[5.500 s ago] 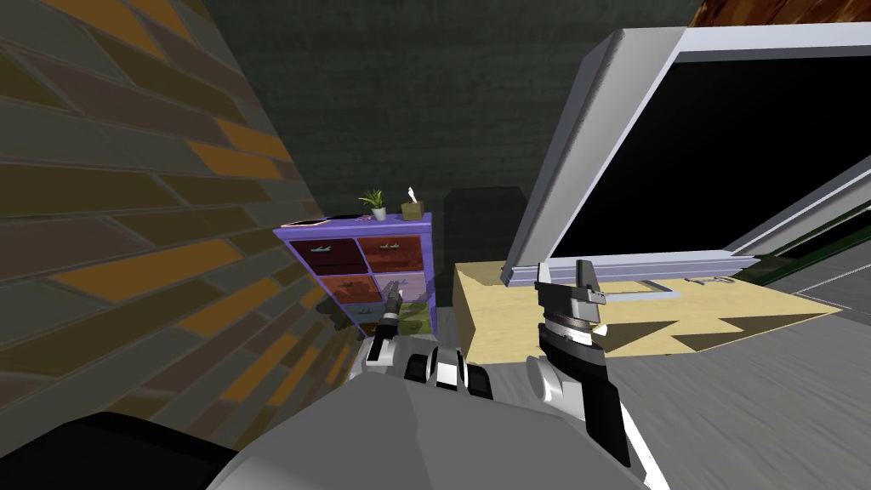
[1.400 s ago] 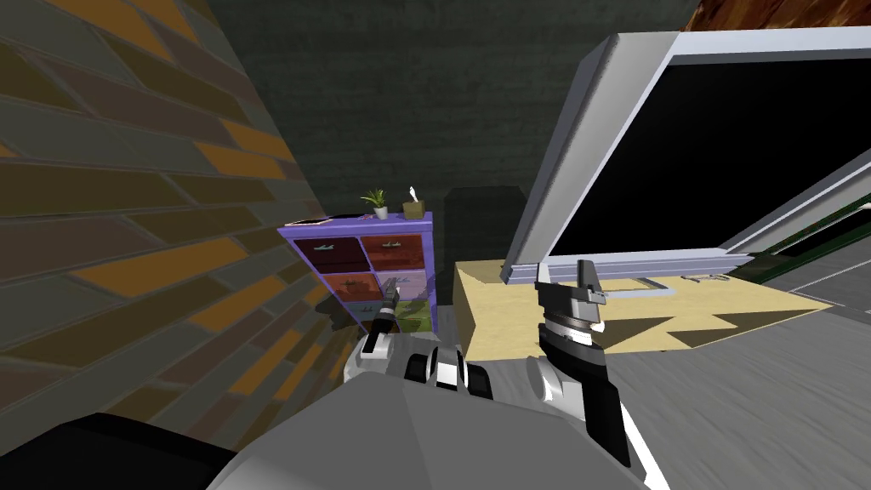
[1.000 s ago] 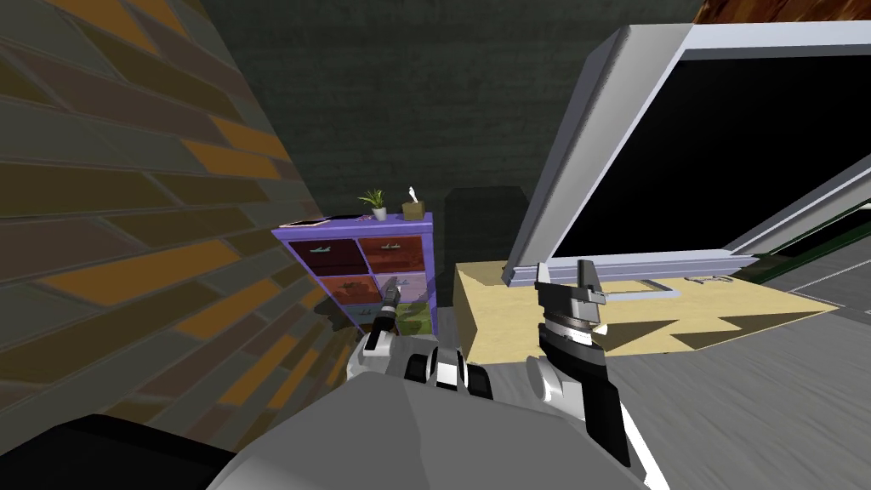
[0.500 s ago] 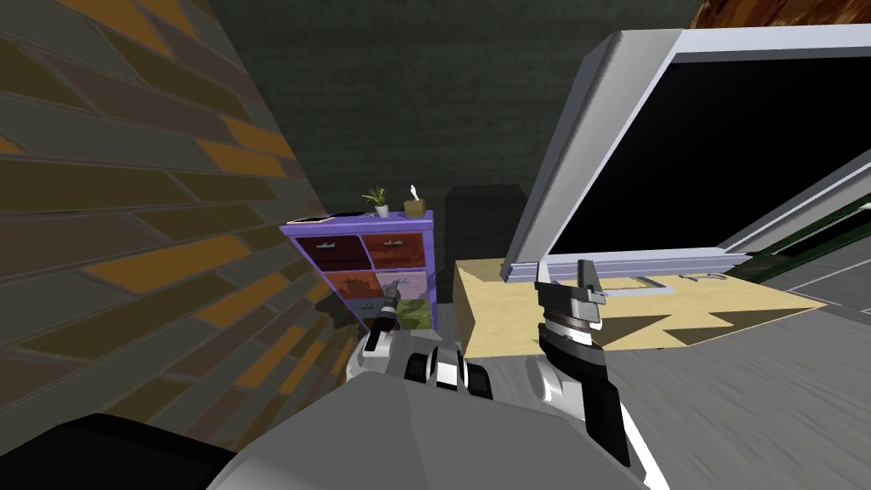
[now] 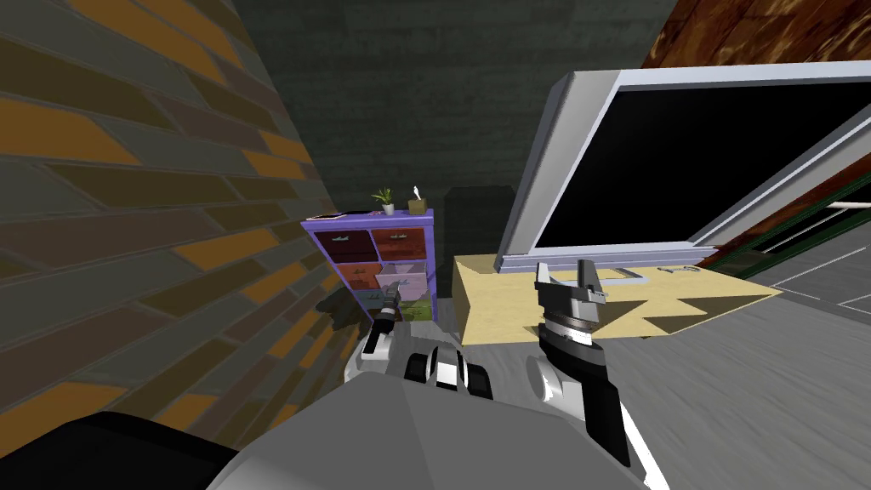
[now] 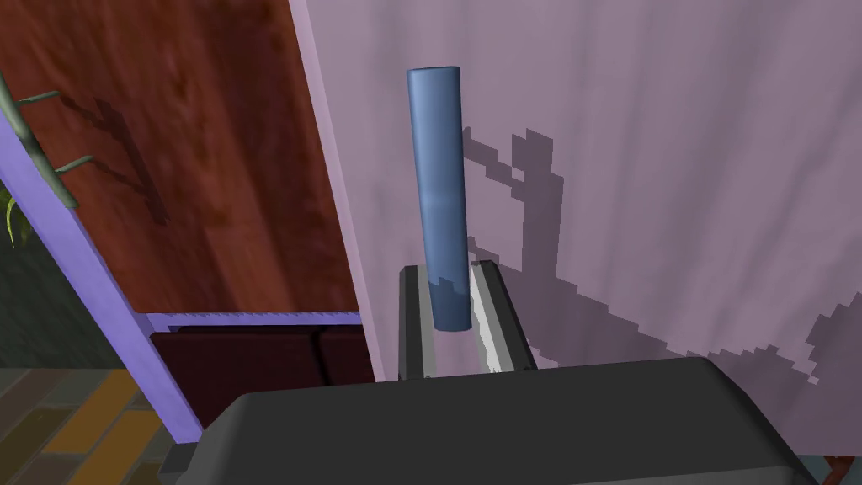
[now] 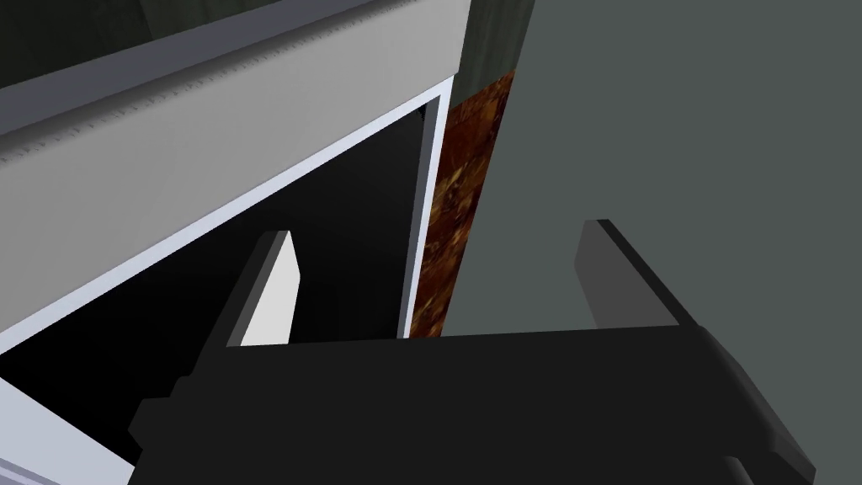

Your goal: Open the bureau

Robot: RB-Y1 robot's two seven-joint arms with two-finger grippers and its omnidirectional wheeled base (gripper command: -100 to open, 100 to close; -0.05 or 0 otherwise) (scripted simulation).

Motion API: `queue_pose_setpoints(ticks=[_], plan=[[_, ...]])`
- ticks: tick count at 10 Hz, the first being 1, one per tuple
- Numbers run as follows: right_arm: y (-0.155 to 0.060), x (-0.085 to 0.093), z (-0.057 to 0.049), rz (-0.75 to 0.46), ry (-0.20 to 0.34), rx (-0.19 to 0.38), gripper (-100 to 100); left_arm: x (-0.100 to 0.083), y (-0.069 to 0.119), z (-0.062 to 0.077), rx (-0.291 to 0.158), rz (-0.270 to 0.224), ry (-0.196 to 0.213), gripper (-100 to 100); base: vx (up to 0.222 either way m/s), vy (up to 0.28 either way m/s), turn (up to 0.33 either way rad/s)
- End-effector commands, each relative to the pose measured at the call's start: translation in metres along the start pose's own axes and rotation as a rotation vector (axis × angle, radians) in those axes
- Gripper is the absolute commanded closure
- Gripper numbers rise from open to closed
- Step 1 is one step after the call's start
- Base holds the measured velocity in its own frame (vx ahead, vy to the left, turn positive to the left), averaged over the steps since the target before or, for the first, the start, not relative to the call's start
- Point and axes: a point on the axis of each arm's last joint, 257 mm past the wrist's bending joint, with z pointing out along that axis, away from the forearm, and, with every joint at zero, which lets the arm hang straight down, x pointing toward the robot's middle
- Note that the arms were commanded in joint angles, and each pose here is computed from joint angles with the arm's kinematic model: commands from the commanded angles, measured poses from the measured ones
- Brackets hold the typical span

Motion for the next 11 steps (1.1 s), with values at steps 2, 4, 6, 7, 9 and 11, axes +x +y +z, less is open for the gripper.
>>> queue_pose_setpoints(ticks=[2,4,6,7,9,11], plan=[[0.0,0.0,0.0,0.0,0.0,0.0,0,-0.002,-0.011,0.002,0.0,-0.001,0.002,-100,-0.153,-0.028,0.005],[0.0,0.0,0.0,0.0,0.0,0.0,0,-0.005,-0.021,0.007,0.0,-0.001,0.001,-100,-0.002,-0.009,-0.002],[0.0,0.0,0.0,0.0,0.0,0.0,0,-0.007,-0.031,0.011,0.0,-0.002,0.001,-100,0.015,-0.003,-0.004],[0.0,0.0,0.0,0.0,0.0,0.0,0,-0.008,-0.036,0.013,0.0,-0.002,0.001,-100,-0.002,-0.006,-0.003],[0.0,0.0,0.0,0.0,0.0,0.0,0,-0.01,-0.047,0.017,0.0,-0.003,0.001,-100,-0.017,-0.009,-0.007],[0.0,0.0,0.0,0.0,0.0,0.0,0,-0.011,-0.043,0.016,-0.013,-0.004,0.001,-100,-0.01,-0.007,-0.004]])
